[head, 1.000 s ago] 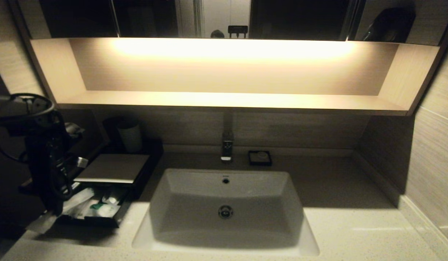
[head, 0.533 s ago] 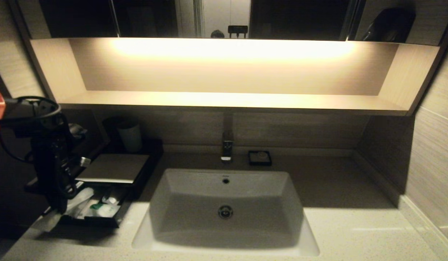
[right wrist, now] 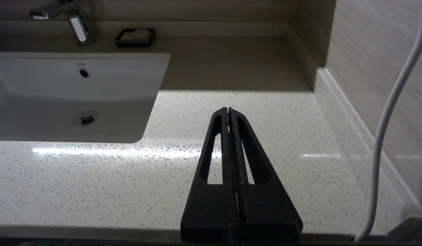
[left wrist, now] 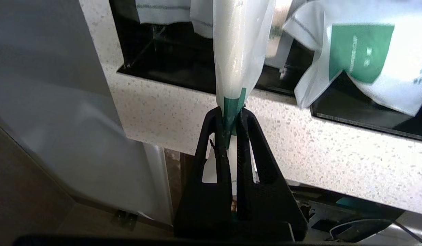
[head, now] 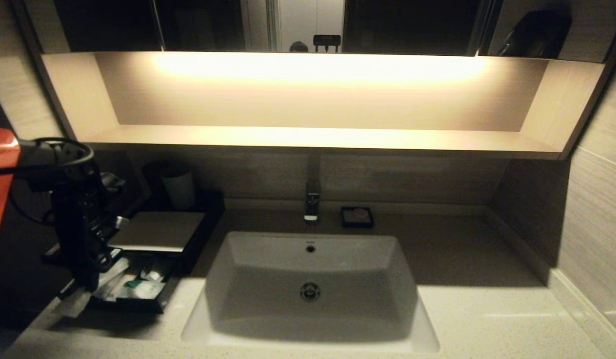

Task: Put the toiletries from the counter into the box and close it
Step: Place the bathroom toiletry into the drawer

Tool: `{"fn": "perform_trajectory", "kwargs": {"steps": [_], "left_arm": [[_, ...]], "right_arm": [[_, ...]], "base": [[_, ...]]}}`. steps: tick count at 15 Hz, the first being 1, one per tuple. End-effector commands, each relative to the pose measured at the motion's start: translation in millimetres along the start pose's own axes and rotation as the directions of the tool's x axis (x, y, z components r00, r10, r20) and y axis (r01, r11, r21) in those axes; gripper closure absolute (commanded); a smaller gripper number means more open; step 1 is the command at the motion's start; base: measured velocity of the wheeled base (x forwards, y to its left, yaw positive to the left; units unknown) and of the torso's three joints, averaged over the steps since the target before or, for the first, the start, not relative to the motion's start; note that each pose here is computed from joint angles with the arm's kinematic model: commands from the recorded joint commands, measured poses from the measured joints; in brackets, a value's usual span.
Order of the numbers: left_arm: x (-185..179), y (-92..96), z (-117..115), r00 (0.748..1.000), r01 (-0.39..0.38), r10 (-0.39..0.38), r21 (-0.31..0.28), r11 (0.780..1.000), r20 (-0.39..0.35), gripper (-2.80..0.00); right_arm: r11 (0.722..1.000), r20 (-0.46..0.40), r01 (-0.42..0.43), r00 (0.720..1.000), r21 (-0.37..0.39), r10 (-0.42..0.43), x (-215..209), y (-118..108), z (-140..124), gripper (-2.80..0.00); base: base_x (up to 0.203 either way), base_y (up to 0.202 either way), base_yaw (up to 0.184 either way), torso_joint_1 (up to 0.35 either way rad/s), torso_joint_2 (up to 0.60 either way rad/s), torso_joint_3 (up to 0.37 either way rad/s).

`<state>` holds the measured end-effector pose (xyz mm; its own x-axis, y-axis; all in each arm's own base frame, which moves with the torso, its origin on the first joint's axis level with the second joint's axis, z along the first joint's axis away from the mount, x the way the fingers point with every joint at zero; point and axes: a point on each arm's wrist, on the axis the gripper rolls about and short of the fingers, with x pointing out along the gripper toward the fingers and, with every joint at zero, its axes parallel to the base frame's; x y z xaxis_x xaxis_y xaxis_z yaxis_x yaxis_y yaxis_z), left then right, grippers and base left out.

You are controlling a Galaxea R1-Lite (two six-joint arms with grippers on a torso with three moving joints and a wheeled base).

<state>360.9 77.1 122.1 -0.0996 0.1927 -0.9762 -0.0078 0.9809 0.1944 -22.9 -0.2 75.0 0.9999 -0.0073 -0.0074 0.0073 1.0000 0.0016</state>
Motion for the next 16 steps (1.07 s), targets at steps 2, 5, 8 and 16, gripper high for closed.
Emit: {"fn": "perform_trajectory", "kwargs": {"steps": [2,5,8,16], "left_arm": [[6.4,-0.1,6.5,1.0,-0.001,0.001,0.0,1.0,-0.004,0.0],[11.1,-0.1,12.3,1.0,-0.002,0.002,-0.001,1.0,0.001,0.0],[13.5,0.2,17.2,1.0,-0.003,0.003,-0.002,1.0,0.006,0.0],[18.7,1.2,30.3,1.0,0.002,-0.002,-0.015,1.0,0.027,0.0]], "right_arm": [[1.0,0.0,0.0,1.0,0.0,0.0,0.0,0.0,-0.1,0.0],[1.0,0.0,0.0,1.0,0.0,0.0,0.0,0.0,-0.1,0.0],[1.0,0.0,0.0,1.0,0.0,0.0,0.0,0.0,-0.1,0.0],[1.0,0.0,0.0,1.0,0.0,0.0,0.0,0.0,-0.1,0.0]], "base": [[0.0,0.0,0.0,0.0,0.0,0.0],[0.0,0.0,0.0,0.0,0.0,0.0],[0.0,0.0,0.0,0.0,0.0,0.0],[0.0,0.0,0.0,0.0,0.0,0.0]]}}
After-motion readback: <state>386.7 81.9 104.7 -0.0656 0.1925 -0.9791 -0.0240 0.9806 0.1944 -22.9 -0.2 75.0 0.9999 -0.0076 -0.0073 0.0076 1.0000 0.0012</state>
